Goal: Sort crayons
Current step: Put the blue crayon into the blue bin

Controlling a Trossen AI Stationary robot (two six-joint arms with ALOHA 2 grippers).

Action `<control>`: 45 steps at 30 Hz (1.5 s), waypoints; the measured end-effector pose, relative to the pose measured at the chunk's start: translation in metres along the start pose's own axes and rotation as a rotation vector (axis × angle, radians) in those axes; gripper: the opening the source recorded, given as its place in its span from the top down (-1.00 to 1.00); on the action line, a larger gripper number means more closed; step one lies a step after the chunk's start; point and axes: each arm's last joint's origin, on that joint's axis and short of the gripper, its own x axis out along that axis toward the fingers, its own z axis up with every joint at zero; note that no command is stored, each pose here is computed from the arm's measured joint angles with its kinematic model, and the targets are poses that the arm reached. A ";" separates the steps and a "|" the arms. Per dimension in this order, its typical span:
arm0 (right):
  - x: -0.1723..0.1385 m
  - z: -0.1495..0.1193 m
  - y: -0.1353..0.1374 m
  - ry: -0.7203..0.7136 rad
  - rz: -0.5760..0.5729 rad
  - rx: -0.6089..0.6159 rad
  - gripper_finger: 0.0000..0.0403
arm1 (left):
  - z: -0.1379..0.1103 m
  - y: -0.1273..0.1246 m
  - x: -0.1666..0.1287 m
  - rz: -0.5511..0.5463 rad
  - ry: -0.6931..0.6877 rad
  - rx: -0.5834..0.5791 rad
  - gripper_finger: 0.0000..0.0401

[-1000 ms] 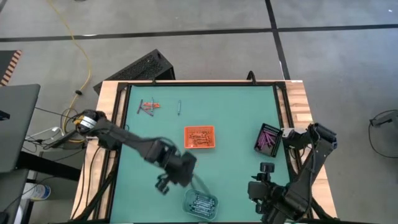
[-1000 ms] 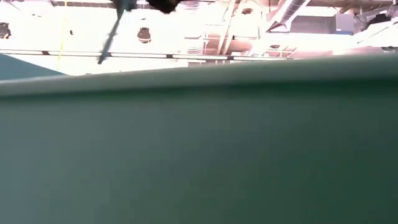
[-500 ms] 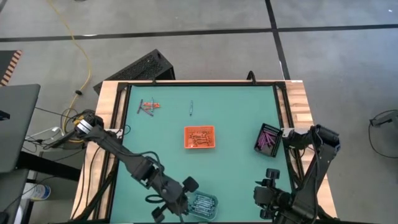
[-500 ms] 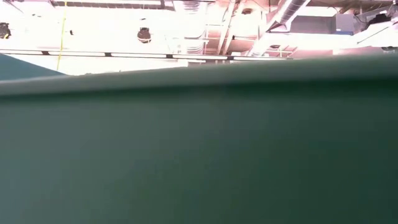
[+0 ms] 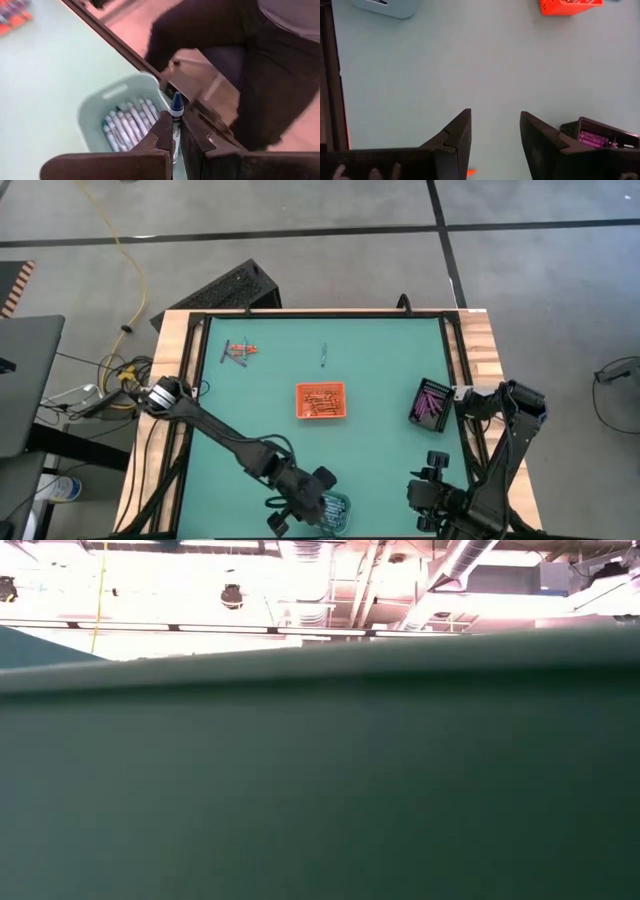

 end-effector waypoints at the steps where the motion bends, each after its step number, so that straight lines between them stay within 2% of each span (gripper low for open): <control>1: 0.000 0.000 0.000 0.000 0.000 0.000 0.21 | -0.002 0.001 0.002 -0.011 0.013 -0.008 1.00; 10: 0.000 0.000 0.000 0.002 -0.003 -0.006 0.21 | -0.017 0.011 0.023 -0.015 0.082 -0.060 0.92; 21: 0.000 0.000 -0.001 -0.021 -0.013 -0.009 0.21 | -0.020 0.019 0.023 0.033 0.089 -0.112 0.82; 24: 0.000 0.001 -0.001 -0.033 -0.018 -0.013 0.21 | -0.024 0.025 0.026 0.036 0.106 -0.162 0.70; 28: 0.000 0.001 -0.001 -0.042 -0.023 -0.015 0.21 | -0.029 0.029 0.031 0.019 0.115 -0.186 0.42; 32: 0.000 0.001 -0.002 -0.051 -0.039 -0.024 0.21 | -0.024 0.031 0.028 0.044 0.094 -0.144 0.13; 35: 0.000 0.001 -0.005 -0.075 -0.070 -0.041 0.21 | -0.014 0.032 0.022 0.061 0.089 -0.116 0.00; 39: 0.002 0.004 -0.011 -0.089 -0.127 -0.061 0.21 | 0.000 0.031 0.006 0.178 0.174 -0.066 -0.04; 45: 0.014 0.011 -0.019 -0.095 -0.204 -0.109 0.21 | -0.003 0.034 -0.012 0.357 0.383 -0.015 -0.05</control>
